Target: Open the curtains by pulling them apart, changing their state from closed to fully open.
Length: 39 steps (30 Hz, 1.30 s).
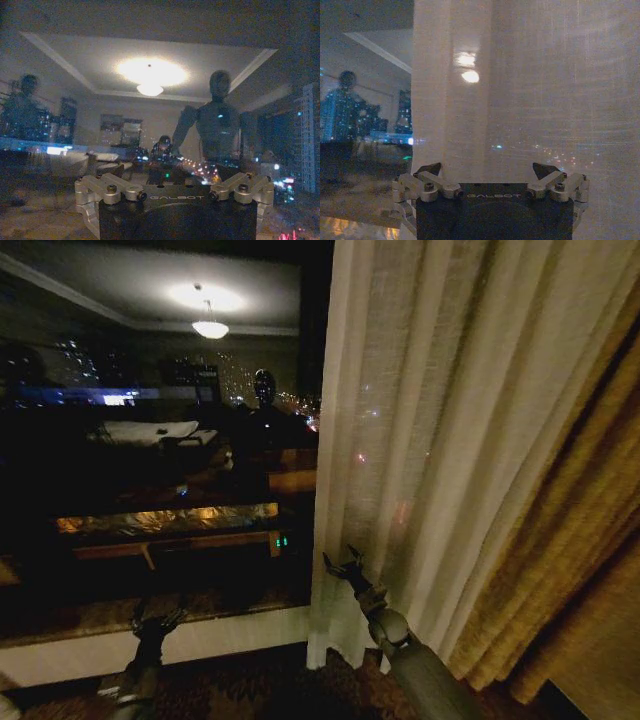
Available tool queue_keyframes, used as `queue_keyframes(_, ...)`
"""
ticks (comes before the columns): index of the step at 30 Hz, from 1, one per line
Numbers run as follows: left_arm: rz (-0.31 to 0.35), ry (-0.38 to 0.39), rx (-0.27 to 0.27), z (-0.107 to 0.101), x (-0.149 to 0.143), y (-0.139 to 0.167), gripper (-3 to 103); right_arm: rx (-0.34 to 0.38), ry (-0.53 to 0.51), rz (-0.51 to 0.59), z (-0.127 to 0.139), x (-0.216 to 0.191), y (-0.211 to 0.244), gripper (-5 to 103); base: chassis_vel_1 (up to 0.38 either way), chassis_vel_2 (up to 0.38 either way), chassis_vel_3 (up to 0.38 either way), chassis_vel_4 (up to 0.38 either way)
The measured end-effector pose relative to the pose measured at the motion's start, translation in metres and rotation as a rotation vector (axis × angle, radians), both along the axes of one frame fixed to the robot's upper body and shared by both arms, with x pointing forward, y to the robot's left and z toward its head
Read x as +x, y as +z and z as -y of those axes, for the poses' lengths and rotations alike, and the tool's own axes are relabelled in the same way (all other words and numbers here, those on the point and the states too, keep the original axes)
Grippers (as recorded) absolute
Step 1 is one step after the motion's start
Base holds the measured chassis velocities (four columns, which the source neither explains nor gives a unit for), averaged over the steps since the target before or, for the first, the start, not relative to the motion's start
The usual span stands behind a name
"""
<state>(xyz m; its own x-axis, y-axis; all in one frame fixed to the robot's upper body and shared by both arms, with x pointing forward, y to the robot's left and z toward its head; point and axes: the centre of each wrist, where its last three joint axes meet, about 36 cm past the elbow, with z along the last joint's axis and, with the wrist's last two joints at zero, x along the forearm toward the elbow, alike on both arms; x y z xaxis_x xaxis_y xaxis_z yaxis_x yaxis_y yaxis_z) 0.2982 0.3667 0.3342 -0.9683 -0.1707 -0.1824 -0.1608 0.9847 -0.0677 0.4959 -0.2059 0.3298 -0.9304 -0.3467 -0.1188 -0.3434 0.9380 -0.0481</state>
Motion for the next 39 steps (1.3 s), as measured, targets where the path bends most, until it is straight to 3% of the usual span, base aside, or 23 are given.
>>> queue_keyframes(13, 0.0, 0.0, 0.0, 0.0, 0.0, 0.0, 100, -0.081, -0.08, 0.018, -0.0074, 0.002, 0.0005, 103, -0.106, 0.081, 0.093, -0.094)
queue_keyframes(16, 0.0, 0.0, 0.0, 0.0, -0.0001, 0.0, 100, -0.071, -0.099, 0.015, -0.0074, 0.0026, -0.0012, 94, 0.032, -0.041, -0.056, 0.036)
queue_keyframes(19, 0.0, 0.0, 0.0, 0.0, -0.0001, 0.0, 100, -0.063, -0.11, 0.016, -0.0064, 0.003, -0.0015, 79, 0.02, -0.016, -0.036, 0.021)
queue_keyframes(22, 0.0, 0.0, 0.0, 0.0, 0.0, 0.0, 100, -0.06, -0.113, 0.016, -0.0058, 0.0028, -0.0017, 73, 0.0, 0.0, 0.0, 0.0)
queue_keyframes(25, 0.0, 0.0, 0.0, 0.0, 0.0001, 0.0001, 100, -0.06, -0.113, 0.012, -0.0056, 0.0011, -0.0033, 57, 0.0, 0.0, 0.0, 0.0)
queue_keyframes(27, 0.0, 0.0, 0.0, 0.0, 0.0001, 0.0001, 100, -0.061, -0.113, 0.01, -0.0058, 0.0002, -0.0041, 57, 0.0, 0.0, 0.0, 0.0)
queue_keyframes(28, 0.0, 0.0, 0.0, 0.0, 0.0001, 0.0001, 100, -0.062, -0.112, 0.009, -0.0062, -0.0007, -0.005, 46, 0.0, 0.0, 0.0, 0.0)
queue_keyframes(34, 0.0, 0.0, 0.0, 0.0, 0.0, 0.0, 100, -0.048, -0.098, 0.009, -0.0061, -0.0037, -0.0075, 29, 0.0, 0.0, 0.0, 0.0)
queue_keyframes(37, 0.0, 0.0, 0.0, 0.0, 0.0, 0.0, 100, -0.028, -0.088, 0.015, -0.0047, -0.0045, -0.0076, 13, 0.0, 0.0, 0.0, 0.0)
queue_keyframes(39, 0.0, 0.0, 0.0, 0.0, 0.0, 0.0, 100, -0.026, -0.087, 0.016, -0.0045, -0.0047, -0.0078, 13, 0.0, 0.0, 0.0, 0.0)
